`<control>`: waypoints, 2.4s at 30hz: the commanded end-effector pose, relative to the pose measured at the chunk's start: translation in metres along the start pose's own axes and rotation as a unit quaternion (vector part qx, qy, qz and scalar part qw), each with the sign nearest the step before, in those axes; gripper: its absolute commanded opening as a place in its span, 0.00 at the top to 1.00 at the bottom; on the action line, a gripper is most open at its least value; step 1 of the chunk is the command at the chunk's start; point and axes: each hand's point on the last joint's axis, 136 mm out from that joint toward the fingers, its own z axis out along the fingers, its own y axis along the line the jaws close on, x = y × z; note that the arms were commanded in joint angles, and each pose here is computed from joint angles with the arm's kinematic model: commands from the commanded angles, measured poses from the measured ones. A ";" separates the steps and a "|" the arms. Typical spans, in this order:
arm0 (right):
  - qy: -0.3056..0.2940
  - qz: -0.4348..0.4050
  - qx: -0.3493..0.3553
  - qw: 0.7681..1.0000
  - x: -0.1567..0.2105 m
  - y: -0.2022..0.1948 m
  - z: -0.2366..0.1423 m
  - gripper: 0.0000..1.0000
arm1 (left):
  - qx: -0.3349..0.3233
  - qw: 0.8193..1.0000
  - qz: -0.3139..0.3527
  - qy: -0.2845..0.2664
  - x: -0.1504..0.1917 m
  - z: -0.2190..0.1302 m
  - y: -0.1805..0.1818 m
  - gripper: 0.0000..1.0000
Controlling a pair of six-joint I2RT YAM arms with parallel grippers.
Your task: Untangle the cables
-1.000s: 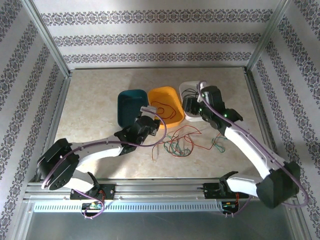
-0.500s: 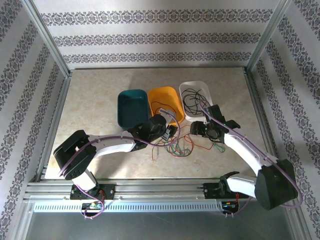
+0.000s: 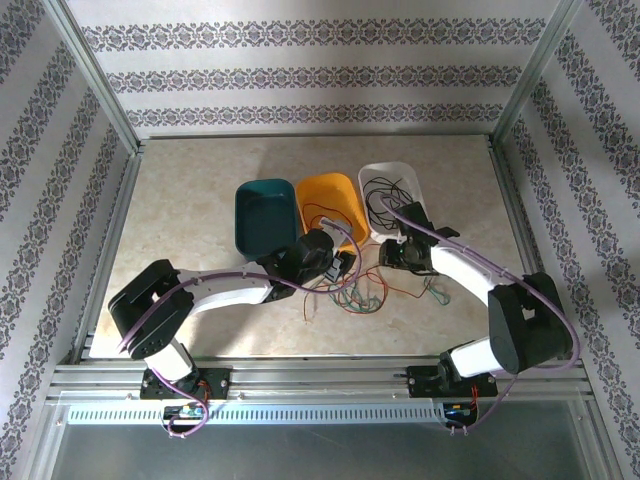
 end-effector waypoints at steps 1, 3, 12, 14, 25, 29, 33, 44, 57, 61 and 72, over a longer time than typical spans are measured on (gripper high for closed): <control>-0.016 -0.017 -0.011 1.000 -0.012 0.011 -0.001 0.69 | 0.013 1.000 0.005 0.015 0.007 0.005 -0.009 0.49; -0.016 -0.025 -0.013 1.000 -0.011 0.012 -0.003 0.83 | 0.013 1.000 0.006 0.018 0.009 0.007 -0.009 0.49; 0.004 -0.028 -0.041 0.999 0.021 0.014 -0.030 0.56 | 0.015 0.999 0.008 0.037 0.022 0.014 -0.010 0.49; 0.027 -0.027 -0.062 0.997 0.038 0.020 -0.030 0.49 | 0.014 0.999 0.009 0.041 0.025 0.016 -0.010 0.49; 0.121 -0.110 -0.052 0.985 0.089 0.040 0.002 0.41 | 0.006 0.999 0.003 0.039 0.025 0.013 -0.006 0.49; 0.138 -0.135 -0.048 0.980 0.097 0.048 0.009 0.54 | 0.004 0.999 0.004 0.041 0.028 0.011 -0.004 0.49; 0.133 -0.141 -0.046 0.980 0.098 0.048 0.007 0.76 | -0.002 0.999 0.009 0.046 0.032 0.010 -0.002 0.49; 0.037 -0.107 -0.106 0.988 0.050 0.064 -0.048 1.00 | 0.006 0.999 0.009 0.051 0.036 0.013 -0.005 0.49; -0.174 -0.034 -0.217 0.960 -0.028 0.072 -0.176 1.00 | 0.040 0.995 0.026 0.083 0.058 0.017 -0.015 0.49; -0.209 -0.001 -0.269 0.940 -0.039 0.076 -0.203 1.00 | 0.048 0.995 0.022 0.087 0.062 0.021 -0.018 0.50; -0.284 0.017 -0.290 0.914 -0.057 0.073 -0.251 1.00 | 0.049 0.996 0.021 0.068 0.061 0.015 -0.015 0.51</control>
